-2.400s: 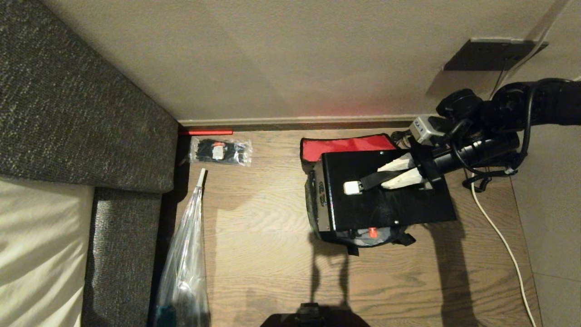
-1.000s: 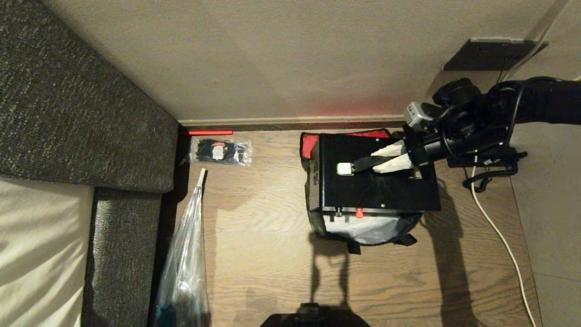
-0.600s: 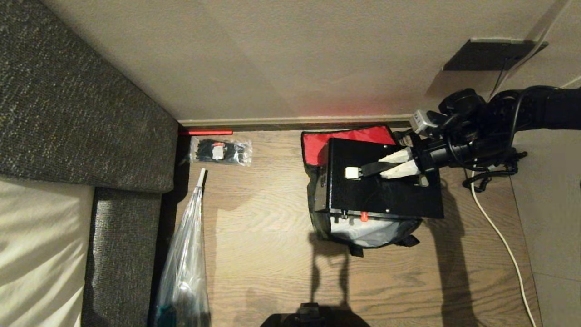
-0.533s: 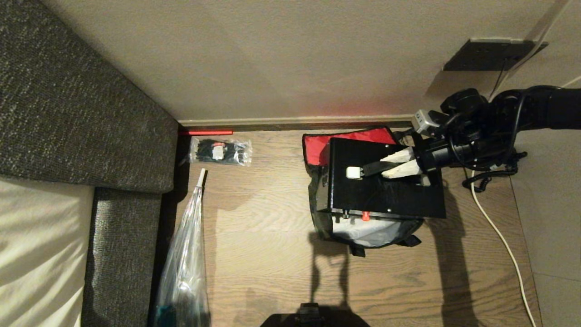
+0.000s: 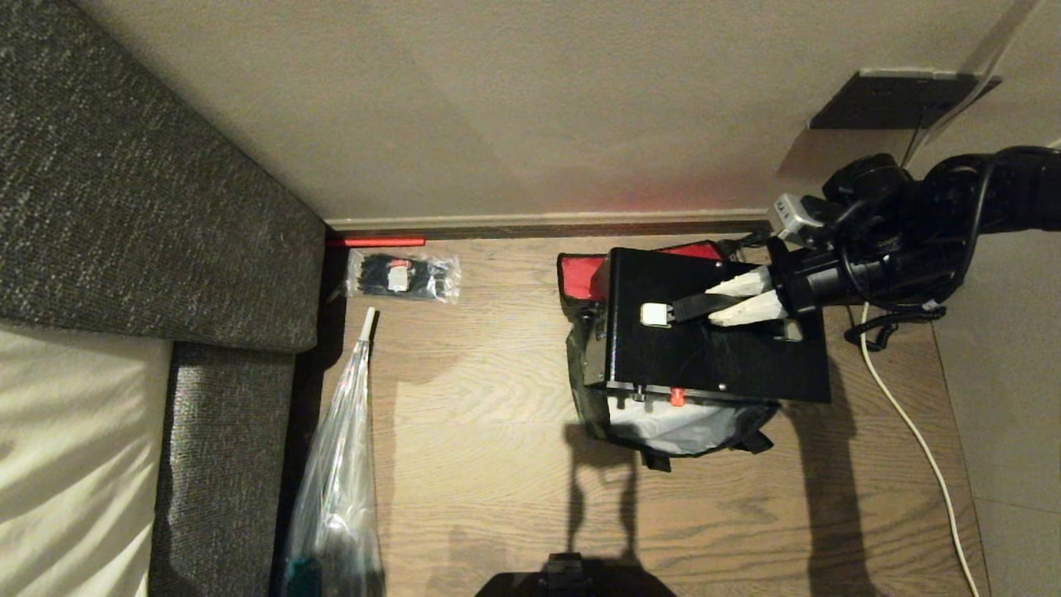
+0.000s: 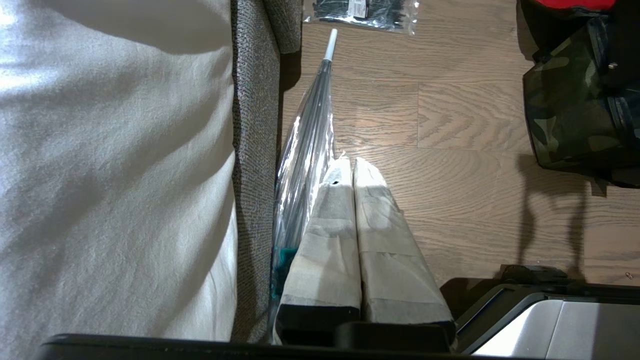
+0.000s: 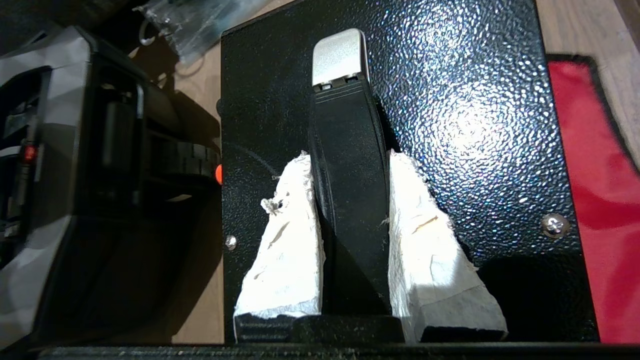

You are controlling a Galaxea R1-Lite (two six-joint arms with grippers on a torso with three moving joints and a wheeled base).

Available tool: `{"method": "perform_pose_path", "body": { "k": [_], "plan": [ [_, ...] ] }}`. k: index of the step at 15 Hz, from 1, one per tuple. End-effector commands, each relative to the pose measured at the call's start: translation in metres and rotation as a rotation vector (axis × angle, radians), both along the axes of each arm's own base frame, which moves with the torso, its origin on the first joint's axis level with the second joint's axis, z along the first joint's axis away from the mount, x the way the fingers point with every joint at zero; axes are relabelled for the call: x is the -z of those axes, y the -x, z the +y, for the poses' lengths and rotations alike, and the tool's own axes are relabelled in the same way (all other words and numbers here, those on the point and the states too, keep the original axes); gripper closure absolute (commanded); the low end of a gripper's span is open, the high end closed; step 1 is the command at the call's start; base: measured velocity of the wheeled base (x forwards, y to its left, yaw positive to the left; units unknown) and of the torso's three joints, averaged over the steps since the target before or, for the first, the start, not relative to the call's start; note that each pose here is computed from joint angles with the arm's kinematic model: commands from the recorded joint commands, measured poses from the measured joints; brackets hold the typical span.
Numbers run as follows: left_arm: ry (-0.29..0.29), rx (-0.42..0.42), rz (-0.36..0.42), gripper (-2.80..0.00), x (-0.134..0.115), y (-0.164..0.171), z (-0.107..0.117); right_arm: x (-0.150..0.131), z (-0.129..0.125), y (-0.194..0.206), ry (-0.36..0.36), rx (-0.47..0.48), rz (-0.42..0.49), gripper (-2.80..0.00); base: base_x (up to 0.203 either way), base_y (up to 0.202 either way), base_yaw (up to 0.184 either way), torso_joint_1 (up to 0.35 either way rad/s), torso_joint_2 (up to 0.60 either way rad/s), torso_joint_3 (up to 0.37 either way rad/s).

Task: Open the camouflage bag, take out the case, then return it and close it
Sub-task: Place the black box back

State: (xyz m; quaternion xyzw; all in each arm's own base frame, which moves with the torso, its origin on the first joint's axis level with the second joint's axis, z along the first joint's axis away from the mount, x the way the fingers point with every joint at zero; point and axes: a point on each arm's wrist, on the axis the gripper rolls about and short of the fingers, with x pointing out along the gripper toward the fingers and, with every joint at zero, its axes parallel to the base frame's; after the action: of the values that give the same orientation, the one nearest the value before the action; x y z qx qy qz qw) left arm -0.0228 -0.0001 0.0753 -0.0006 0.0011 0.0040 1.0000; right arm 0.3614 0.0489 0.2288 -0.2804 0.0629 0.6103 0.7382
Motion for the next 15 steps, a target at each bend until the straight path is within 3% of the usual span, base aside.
{"method": "perform_pose_path", "body": {
  "k": [1,15],
  "plan": [
    [0.0,-0.001,0.001,0.0,0.0,0.0,0.0,-0.006,-0.001,0.014,0.0,-0.006,-0.009,0.0,0.0,0.0,0.0,0.0,0.0,0.0],
    [0.0,-0.001,0.001,0.0,0.0,0.0,0.0,0.006,-0.019,0.024,0.062,-0.007,-0.078,0.0,0.0,0.0,0.0,0.0,0.0,0.0]
  ]
}}
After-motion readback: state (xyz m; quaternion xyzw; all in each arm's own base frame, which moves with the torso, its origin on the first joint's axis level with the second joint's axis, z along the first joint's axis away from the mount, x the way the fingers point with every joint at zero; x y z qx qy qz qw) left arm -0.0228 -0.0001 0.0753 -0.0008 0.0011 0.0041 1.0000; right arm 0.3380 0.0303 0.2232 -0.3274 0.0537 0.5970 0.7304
